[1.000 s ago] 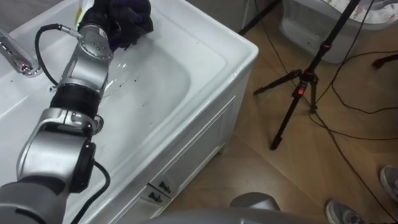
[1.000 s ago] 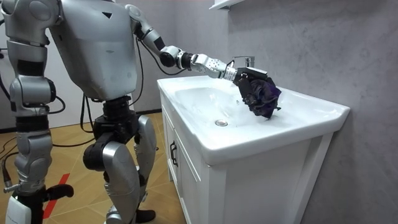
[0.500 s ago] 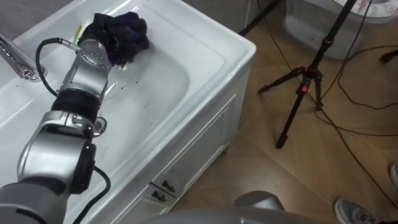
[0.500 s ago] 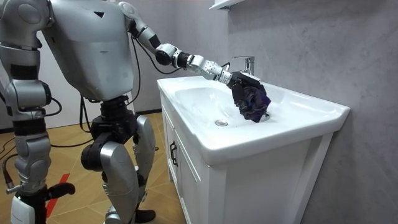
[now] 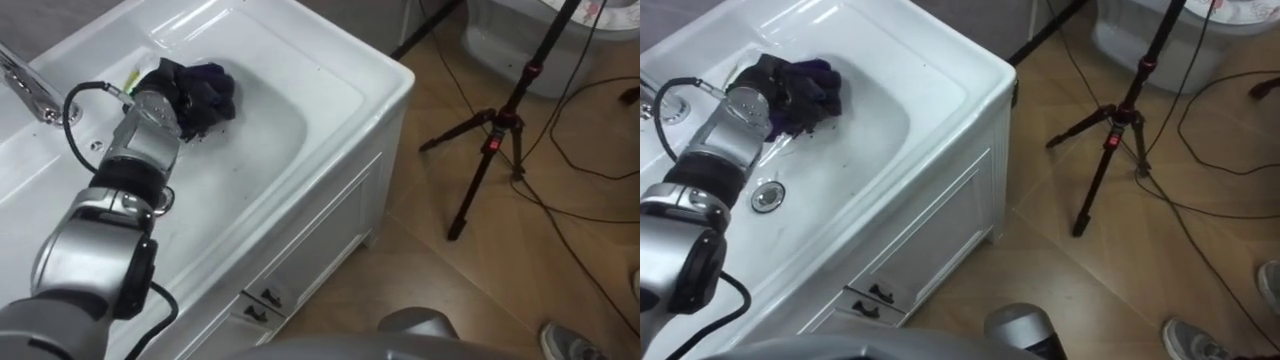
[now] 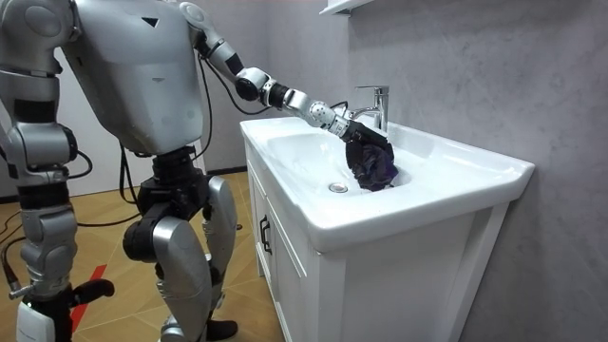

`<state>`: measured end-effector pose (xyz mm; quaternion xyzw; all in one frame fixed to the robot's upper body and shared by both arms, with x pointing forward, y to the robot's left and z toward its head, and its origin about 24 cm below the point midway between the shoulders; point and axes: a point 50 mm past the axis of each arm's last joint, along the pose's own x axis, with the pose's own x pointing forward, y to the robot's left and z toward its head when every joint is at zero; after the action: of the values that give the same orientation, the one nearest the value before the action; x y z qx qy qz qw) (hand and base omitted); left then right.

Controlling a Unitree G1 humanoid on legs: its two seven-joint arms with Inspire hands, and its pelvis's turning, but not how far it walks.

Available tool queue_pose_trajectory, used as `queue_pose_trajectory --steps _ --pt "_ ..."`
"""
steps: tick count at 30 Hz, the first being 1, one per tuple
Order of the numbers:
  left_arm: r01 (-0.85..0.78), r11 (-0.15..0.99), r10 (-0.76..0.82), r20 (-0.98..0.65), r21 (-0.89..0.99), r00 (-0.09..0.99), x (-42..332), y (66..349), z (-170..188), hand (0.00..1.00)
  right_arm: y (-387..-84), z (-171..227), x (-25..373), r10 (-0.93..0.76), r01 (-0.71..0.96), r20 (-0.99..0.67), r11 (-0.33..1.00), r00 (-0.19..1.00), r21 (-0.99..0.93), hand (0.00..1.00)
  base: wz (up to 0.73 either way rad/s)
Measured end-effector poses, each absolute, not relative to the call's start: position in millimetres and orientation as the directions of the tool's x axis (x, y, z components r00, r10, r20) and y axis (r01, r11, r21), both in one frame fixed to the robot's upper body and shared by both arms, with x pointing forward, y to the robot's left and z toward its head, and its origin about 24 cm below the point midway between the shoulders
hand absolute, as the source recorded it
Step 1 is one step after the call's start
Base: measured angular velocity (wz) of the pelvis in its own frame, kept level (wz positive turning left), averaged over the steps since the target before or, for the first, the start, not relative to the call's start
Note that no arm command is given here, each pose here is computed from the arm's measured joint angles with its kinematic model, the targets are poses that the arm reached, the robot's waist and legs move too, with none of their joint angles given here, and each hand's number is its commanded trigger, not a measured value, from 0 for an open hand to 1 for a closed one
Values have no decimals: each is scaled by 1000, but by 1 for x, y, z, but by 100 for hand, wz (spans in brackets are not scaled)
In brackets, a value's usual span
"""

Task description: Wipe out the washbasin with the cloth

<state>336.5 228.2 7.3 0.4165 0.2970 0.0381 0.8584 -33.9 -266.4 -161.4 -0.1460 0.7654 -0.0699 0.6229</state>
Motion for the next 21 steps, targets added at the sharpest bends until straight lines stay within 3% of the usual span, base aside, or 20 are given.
queue_pose_trajectory --steps 12,21 --pt "292 550 328 -524 782 786 310 227 -25 100 -266 -161 -34 -308 -156 -938 946 -161 -284 0 -1" --pt "327 457 335 -501 827 798 307 229 -26 100 -266 -161 -27 -295 -155 -948 949 -121 -275 0 1"
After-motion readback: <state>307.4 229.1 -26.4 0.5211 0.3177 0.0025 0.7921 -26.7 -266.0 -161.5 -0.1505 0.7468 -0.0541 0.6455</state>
